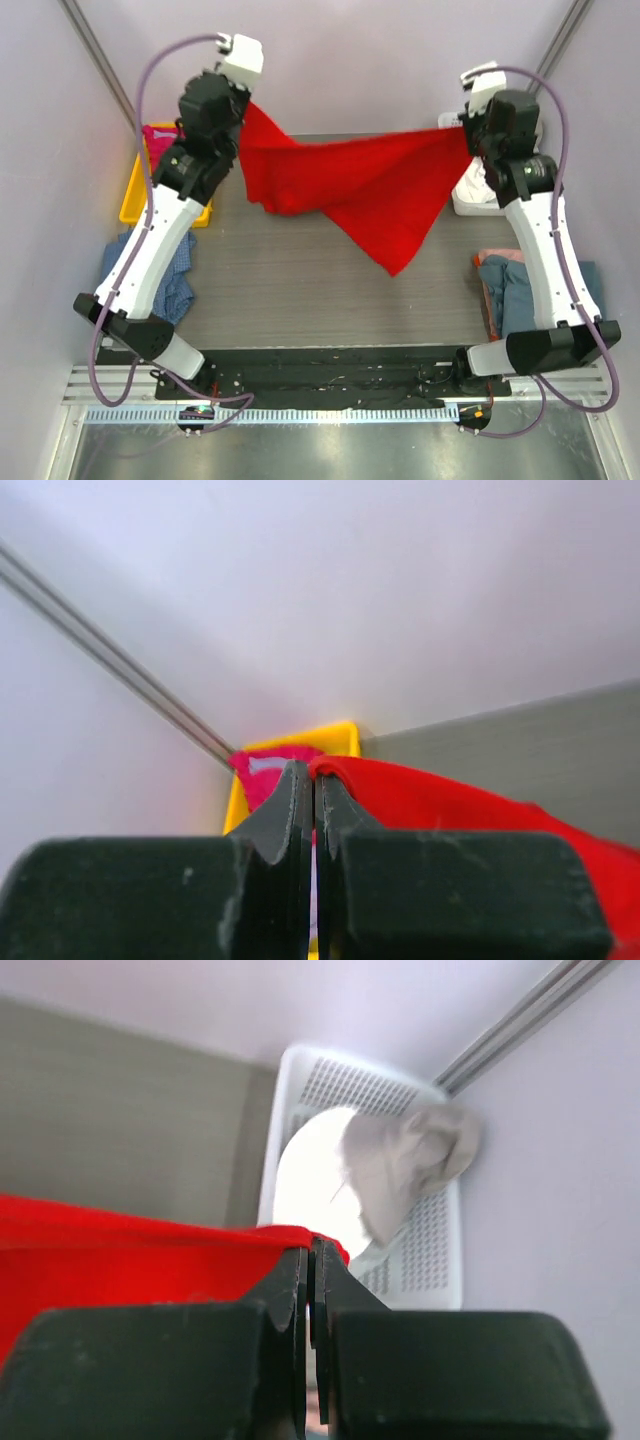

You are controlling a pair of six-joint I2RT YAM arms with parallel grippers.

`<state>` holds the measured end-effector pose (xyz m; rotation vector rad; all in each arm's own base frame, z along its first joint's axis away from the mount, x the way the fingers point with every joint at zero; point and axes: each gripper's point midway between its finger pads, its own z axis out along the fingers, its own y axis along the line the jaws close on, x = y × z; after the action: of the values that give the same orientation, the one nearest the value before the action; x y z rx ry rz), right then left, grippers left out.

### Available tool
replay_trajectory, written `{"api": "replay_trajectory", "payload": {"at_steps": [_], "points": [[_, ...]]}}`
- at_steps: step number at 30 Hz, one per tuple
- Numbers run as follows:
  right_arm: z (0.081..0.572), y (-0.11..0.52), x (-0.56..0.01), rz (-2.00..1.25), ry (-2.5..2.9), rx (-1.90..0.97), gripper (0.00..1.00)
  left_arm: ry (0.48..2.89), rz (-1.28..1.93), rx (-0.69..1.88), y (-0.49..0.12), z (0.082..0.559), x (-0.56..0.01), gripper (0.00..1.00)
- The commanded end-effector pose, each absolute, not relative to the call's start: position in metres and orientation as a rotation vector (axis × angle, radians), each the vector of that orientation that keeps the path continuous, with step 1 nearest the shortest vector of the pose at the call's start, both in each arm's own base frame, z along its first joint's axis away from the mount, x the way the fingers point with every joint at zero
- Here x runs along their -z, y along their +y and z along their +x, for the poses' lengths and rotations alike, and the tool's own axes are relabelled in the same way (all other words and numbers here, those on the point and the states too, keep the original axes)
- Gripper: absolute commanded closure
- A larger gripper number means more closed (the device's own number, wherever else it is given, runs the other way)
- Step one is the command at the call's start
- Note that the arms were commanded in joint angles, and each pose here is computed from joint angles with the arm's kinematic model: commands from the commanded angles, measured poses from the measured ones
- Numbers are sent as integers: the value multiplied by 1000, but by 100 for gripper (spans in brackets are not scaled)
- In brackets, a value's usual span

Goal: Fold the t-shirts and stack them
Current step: Flatten out the tshirt

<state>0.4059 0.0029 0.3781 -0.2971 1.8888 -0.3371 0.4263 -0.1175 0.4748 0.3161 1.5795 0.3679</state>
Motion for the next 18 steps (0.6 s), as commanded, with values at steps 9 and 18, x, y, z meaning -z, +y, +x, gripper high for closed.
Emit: {"api": "replay_trajectory", "payload": {"at_steps": [9, 18], "points": [[466, -19, -528, -78, 1544, 400, 99, 1322, 86, -312, -98, 443, -593, 100], [359, -3, -555, -179, 1522, 266, 99, 1289, 246, -95, -100, 339, -611, 100]]}}
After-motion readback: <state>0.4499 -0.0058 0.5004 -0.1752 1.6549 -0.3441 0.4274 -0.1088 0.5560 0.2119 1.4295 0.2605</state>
